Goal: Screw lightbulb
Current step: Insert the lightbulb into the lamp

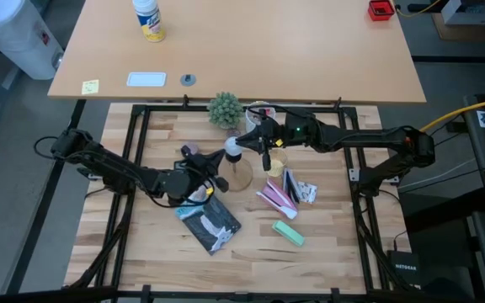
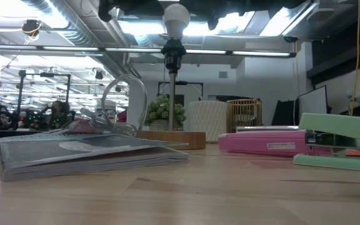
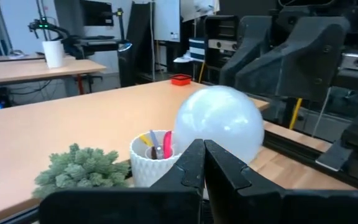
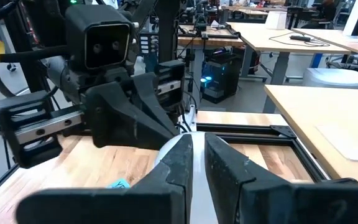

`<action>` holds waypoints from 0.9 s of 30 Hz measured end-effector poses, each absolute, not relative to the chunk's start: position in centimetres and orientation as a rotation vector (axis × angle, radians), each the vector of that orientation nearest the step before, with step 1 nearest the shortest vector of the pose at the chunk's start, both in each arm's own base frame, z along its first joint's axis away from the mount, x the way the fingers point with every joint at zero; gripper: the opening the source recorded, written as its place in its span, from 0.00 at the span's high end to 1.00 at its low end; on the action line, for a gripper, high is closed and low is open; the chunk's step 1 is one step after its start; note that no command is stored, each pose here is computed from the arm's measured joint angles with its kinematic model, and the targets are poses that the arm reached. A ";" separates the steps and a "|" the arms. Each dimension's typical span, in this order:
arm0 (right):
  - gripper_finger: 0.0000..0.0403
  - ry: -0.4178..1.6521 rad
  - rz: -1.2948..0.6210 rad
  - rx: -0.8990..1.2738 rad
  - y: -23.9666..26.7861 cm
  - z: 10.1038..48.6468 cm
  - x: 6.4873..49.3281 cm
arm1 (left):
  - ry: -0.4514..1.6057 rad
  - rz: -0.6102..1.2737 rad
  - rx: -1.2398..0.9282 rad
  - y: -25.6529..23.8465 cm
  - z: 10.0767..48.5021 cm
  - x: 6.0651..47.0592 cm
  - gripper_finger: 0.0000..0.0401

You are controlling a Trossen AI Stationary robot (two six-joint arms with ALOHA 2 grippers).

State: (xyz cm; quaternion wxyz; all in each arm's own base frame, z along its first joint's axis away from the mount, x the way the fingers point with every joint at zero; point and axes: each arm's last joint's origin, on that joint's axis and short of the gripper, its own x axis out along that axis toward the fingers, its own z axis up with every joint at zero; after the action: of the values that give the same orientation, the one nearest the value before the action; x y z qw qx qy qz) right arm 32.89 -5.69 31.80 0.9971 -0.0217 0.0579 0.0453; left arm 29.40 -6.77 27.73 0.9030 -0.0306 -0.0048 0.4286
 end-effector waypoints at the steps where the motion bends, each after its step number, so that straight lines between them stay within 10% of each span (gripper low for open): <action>1: 0.89 0.116 0.091 -0.043 -5.7 31.8 32.9 | -0.010 0.893 -0.063 -6.8 27.7 29.4 1.00; 19: 0.89 0.120 0.109 -0.041 -5.6 31.8 32.9 | -0.023 0.977 0.000 -4.7 29.2 29.1 1.00; 27: 0.89 0.102 0.107 -0.046 -5.7 31.9 32.9 | -0.079 0.735 0.013 -7.2 30.3 28.8 1.00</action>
State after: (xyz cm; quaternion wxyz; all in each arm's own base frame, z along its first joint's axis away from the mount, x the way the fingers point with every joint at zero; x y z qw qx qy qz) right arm 32.93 -5.66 31.88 0.9970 -0.0229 0.0507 0.0537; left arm 28.75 -7.17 30.26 0.9324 0.0062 -0.0387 0.3594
